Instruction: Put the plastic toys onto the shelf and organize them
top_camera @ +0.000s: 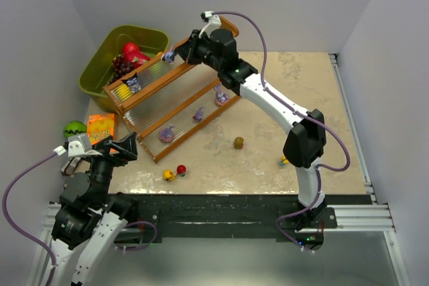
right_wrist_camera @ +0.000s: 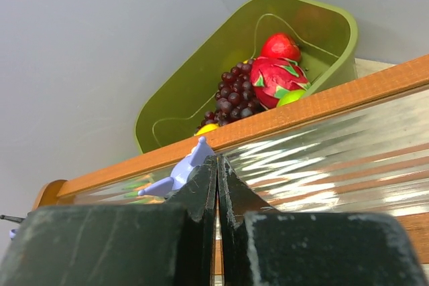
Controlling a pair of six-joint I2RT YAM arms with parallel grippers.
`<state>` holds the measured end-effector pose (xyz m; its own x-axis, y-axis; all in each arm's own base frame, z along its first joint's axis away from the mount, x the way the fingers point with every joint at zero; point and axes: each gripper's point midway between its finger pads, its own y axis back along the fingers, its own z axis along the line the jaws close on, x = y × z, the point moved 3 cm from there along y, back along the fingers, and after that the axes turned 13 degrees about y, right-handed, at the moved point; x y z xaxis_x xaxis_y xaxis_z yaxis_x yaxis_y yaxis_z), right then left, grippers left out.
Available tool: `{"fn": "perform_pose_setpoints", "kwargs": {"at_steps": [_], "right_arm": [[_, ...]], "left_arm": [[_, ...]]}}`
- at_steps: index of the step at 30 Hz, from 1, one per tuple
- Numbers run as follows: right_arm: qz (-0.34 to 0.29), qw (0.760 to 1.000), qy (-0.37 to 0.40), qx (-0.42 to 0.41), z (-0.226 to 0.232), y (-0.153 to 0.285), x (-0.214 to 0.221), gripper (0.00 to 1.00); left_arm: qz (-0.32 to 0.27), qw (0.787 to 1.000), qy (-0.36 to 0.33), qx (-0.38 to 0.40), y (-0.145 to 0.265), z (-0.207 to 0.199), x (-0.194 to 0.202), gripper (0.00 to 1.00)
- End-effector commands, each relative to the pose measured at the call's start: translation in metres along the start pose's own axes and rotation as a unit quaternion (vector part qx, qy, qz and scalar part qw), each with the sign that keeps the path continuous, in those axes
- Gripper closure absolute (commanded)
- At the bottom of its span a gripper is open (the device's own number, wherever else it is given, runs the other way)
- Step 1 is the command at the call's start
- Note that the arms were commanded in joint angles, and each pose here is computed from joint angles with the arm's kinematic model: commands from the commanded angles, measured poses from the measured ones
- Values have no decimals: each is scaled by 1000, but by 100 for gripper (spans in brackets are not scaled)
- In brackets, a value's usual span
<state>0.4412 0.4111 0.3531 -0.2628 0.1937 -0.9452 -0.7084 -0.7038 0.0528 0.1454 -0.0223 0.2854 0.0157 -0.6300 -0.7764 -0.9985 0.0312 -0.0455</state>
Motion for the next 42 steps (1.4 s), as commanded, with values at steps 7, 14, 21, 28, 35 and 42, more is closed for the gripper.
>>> {"fn": "perform_pose_setpoints", "kwargs": {"at_steps": [7, 14, 21, 28, 35, 42], "right_arm": [[-22, 1000, -11, -13, 7, 13, -18, 100], [-22, 999, -15, -19, 9, 19, -16, 100], [-28, 999, -12, -19, 10, 20, -21, 100], [-42, 999, -7, -26, 12, 18, -26, 100], [-49, 998, -5, -50, 21, 23, -27, 100], [-49, 997, -6, -56, 25, 30, -26, 100]], "left_arm": [[-13, 1000, 8, -2, 1, 0, -5, 7], [-13, 1000, 8, -2, 1, 0, -5, 7], [-12, 1000, 7, -3, 1, 0, -5, 7], [-12, 1000, 7, -3, 1, 0, -5, 7], [-11, 1000, 7, -3, 1, 0, -5, 7], [-11, 1000, 7, -3, 1, 0, -5, 7]]}}
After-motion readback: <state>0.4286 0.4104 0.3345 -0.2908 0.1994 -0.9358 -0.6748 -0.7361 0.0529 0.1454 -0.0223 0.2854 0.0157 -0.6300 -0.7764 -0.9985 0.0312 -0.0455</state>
